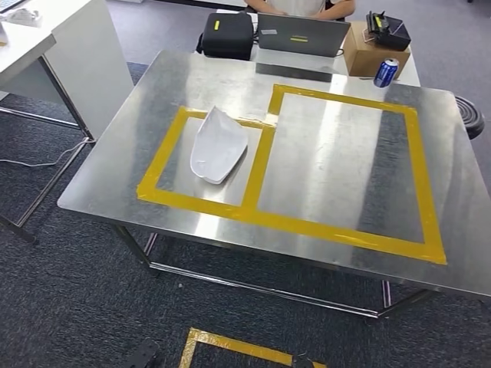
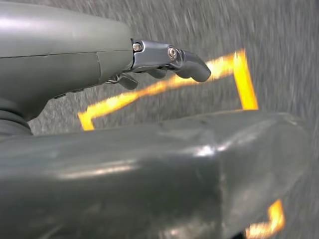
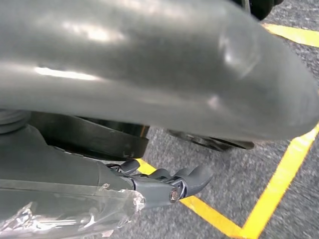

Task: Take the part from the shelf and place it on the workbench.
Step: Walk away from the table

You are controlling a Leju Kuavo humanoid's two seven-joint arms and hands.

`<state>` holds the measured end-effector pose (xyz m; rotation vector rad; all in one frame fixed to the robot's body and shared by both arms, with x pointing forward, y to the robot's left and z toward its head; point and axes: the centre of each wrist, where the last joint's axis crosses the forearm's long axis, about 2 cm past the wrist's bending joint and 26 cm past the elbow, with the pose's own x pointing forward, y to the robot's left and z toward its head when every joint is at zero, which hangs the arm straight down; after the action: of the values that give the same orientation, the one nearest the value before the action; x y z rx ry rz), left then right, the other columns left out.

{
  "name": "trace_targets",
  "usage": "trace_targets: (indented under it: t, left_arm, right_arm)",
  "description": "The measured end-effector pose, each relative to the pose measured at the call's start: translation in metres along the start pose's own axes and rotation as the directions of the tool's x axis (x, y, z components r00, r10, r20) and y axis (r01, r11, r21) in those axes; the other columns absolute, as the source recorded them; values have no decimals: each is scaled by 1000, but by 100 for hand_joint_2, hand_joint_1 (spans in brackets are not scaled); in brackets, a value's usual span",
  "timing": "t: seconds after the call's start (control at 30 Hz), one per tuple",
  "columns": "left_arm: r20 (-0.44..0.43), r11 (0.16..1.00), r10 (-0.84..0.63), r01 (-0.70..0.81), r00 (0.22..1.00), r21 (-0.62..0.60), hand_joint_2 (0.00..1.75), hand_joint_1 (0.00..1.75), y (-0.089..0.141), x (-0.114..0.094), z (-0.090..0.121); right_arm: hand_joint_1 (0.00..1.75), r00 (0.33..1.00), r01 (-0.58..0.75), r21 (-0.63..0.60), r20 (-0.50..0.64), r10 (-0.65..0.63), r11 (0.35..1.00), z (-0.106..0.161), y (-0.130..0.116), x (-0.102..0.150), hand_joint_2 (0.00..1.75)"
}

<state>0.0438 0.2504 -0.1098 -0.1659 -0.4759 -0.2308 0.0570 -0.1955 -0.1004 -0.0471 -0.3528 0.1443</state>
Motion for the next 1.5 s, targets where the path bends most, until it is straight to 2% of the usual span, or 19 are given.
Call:
trace_targets:
  t: [0.1,0.2,0.47,0.6,0.7,0.83,1.1,1.23,1.37,1.5]
  left_arm:
    - [-85,998,28,-32,996,-46,0,0,-8,0,-1]
    - [-191,997,33,-45,981,-61,0,0,-6,-4,1]
    - [-230,998,51,-56,972,-14,0,0,10,-15,7]
    - [-215,997,76,-74,974,16,0,0,14,-16,8]
    - [-157,995,97,-94,983,30,0,0,16,-14,7]
    - [-78,968,249,-248,965,25,0,0,13,-11,5]
    - [-67,942,336,-334,940,33,0,0,11,-14,6]
    - [-113,946,321,-313,940,77,0,0,13,-16,7]
    - [-150,950,301,-283,942,131,0,0,22,-24,12]
    - [-101,946,313,-301,944,118,0,0,29,-29,15]
  right_arm:
    - [0,999,32,-29,24,-31,999,1,0,-2,0]
    - [0,997,39,-59,67,-35,997,1,0,-3,0]
    - [0,994,43,-79,102,-35,996,1,1,-4,0]
    - [0,994,11,-63,108,-4,998,1,2,-1,175]
    - [0,991,-69,-28,112,72,997,-1,3,10,175]
    - [0,969,-185,-14,165,185,983,-3,6,28,175]
    - [0,951,-234,-13,203,232,972,-3,9,36,175]
    - [0,943,-238,-38,231,240,971,-3,10,42,175]
    - [0,950,-193,-60,236,202,979,-3,11,41,0]
    - [0,980,-118,-24,158,121,993,0,13,23,0]
